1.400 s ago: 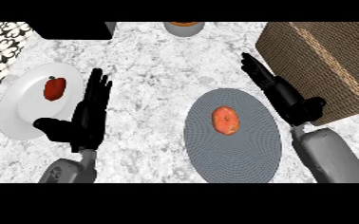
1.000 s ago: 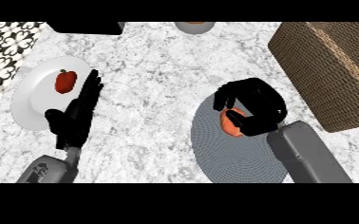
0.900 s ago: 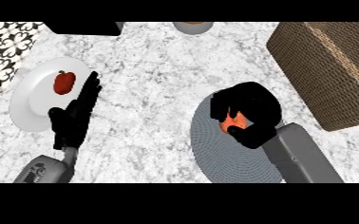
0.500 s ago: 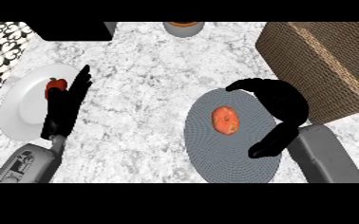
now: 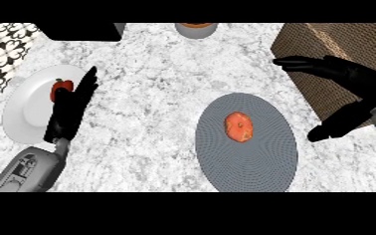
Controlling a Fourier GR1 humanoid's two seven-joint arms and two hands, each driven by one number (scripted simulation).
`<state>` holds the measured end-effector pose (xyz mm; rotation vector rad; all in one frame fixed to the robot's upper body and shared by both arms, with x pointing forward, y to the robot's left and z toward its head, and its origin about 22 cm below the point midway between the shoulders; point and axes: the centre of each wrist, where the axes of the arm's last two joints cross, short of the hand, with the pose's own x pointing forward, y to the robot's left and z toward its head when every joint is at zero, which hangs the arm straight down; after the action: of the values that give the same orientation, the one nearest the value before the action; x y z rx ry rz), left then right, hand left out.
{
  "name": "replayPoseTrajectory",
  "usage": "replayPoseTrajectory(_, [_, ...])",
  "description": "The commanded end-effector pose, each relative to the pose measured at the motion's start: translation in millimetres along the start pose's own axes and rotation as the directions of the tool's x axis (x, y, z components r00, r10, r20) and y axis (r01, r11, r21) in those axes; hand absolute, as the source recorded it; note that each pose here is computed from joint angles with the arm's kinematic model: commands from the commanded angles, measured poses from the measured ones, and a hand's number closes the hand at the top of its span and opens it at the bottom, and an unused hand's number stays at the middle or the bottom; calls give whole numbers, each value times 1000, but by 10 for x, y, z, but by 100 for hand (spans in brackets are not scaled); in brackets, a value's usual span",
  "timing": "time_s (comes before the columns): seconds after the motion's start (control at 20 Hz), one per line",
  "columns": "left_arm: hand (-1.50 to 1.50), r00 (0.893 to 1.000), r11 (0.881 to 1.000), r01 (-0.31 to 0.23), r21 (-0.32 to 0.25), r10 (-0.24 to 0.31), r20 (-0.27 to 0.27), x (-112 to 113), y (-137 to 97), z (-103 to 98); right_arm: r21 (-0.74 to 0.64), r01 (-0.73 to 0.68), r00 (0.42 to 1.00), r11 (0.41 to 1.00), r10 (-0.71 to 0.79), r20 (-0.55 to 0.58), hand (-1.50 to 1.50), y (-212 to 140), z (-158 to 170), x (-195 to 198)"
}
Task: Pick the squash from the placemat and place it in the basket
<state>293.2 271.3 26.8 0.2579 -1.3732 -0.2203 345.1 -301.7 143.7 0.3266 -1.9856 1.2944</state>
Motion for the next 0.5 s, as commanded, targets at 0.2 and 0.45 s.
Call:
replayPoseTrajectory(0.2, [0,1000,1000,13,-15,-12,16,140,-19,-48,359,-9,1000,933,16,-16,-150,-259,210,26])
replayPoseTrajectory(0.45, [0,1000,1000,9,-29,-8,9,113,-94,-58,364,-15,1000,931,19,-9,-150,-191,254,-172])
